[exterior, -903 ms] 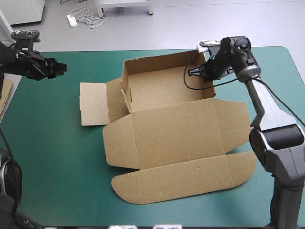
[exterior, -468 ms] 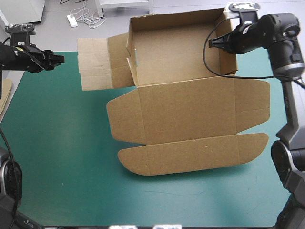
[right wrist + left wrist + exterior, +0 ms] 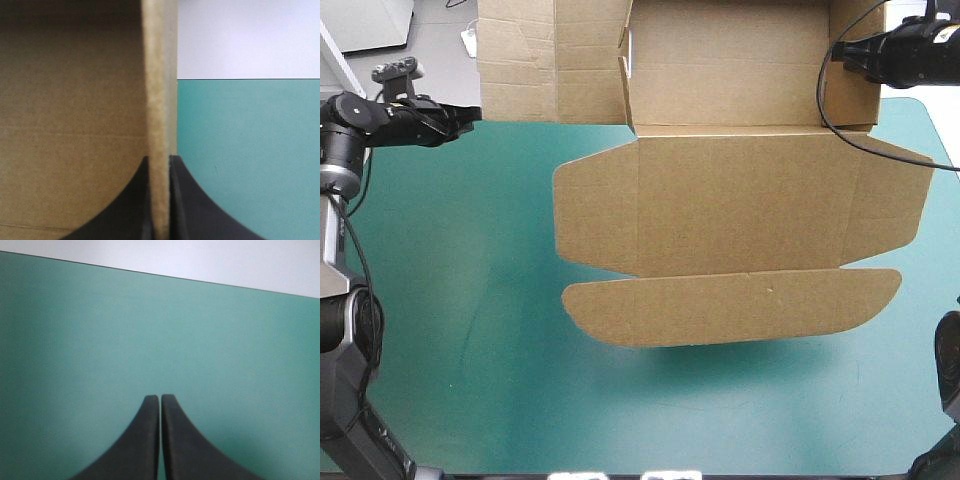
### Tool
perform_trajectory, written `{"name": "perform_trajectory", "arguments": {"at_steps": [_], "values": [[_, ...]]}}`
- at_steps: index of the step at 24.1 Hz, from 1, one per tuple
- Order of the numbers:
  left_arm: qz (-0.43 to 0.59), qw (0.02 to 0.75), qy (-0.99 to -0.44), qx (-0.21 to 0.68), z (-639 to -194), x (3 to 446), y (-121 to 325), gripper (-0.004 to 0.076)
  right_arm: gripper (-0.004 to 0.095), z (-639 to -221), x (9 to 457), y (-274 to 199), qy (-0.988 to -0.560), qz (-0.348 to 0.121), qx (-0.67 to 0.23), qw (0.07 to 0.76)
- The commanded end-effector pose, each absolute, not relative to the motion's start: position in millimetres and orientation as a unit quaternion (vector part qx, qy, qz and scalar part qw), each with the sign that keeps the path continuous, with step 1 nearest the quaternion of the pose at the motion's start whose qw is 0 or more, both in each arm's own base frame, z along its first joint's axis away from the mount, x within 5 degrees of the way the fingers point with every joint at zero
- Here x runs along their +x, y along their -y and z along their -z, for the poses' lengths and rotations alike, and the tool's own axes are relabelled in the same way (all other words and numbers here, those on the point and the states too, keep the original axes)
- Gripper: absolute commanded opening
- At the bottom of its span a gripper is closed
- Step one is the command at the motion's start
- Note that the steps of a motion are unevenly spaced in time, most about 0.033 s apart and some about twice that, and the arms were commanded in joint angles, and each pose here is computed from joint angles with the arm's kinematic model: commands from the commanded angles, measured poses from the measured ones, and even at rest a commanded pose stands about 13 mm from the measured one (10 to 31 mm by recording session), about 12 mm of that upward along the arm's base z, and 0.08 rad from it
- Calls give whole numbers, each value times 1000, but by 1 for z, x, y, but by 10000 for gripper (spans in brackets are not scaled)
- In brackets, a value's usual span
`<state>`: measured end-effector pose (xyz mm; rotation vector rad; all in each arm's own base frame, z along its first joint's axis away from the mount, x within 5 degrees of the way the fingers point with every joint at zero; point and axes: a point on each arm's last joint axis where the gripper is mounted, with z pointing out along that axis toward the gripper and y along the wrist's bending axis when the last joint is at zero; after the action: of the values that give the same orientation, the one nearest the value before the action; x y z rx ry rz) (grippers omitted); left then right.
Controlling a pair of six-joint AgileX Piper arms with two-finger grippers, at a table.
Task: Fold the box
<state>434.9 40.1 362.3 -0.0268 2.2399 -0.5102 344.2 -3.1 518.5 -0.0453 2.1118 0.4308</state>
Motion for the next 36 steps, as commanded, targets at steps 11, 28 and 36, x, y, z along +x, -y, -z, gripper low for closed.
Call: {"name": "perform_trajectory", "arguments": {"at_steps": [11, 28, 36], "values": [[514, 514, -678, 106, -412, 436, 7, -3, -19, -548, 316, -9, -828, -224, -56, 511], [589, 482, -578, 295, -507, 373, 96, -9, -16, -533, 335, -16, -846, -179, -59, 499], [587, 441, -604, 311, -502, 365, 125, -8, -17, -522, 350, -36, -855, -150, -50, 494]]}}
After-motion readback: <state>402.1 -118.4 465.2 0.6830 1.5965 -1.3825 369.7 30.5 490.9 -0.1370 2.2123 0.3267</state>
